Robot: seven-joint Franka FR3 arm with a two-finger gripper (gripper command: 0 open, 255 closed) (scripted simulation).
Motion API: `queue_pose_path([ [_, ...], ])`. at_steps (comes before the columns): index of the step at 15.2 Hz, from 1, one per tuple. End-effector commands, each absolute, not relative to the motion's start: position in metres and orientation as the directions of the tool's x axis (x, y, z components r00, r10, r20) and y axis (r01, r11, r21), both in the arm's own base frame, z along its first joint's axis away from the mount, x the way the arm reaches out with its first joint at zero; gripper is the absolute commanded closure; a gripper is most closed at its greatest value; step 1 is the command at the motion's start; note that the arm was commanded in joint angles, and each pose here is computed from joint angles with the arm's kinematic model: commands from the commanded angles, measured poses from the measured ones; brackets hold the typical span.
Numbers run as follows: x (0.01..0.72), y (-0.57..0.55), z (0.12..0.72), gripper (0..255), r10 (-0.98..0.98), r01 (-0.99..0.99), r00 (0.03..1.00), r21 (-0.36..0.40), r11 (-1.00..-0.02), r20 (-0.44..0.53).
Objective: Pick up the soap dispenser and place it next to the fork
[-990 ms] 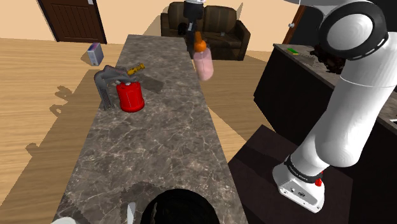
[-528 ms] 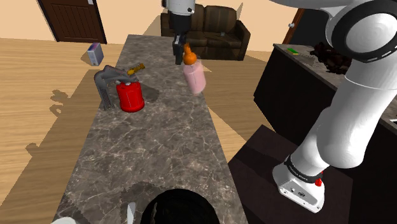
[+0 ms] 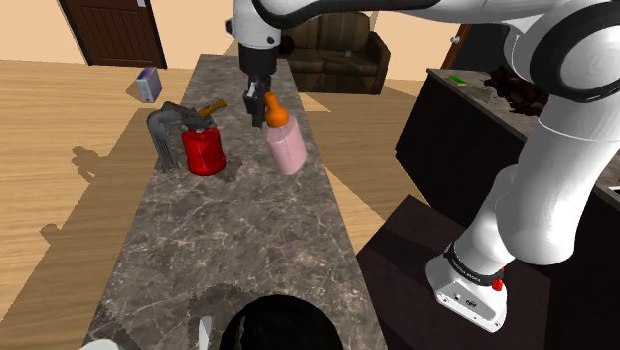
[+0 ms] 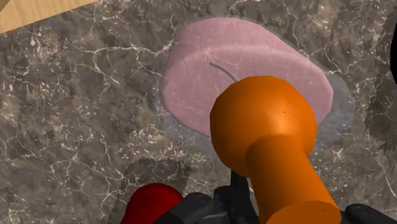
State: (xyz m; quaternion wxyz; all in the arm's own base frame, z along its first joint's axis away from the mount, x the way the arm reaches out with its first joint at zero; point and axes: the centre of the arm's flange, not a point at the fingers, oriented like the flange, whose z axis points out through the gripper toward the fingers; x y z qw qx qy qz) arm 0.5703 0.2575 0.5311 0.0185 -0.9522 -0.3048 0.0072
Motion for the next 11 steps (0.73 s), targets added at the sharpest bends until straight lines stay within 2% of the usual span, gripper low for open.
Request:
queue_pose_path([
  [1,0.562,0.284,0.522,255,0.580,0.579,0.815,-0.039,-0.814,-0.001],
  [11,0.525,0.404,0.484,255,0.580,0.579,0.815,-0.039,-0.814,-0.001],
])
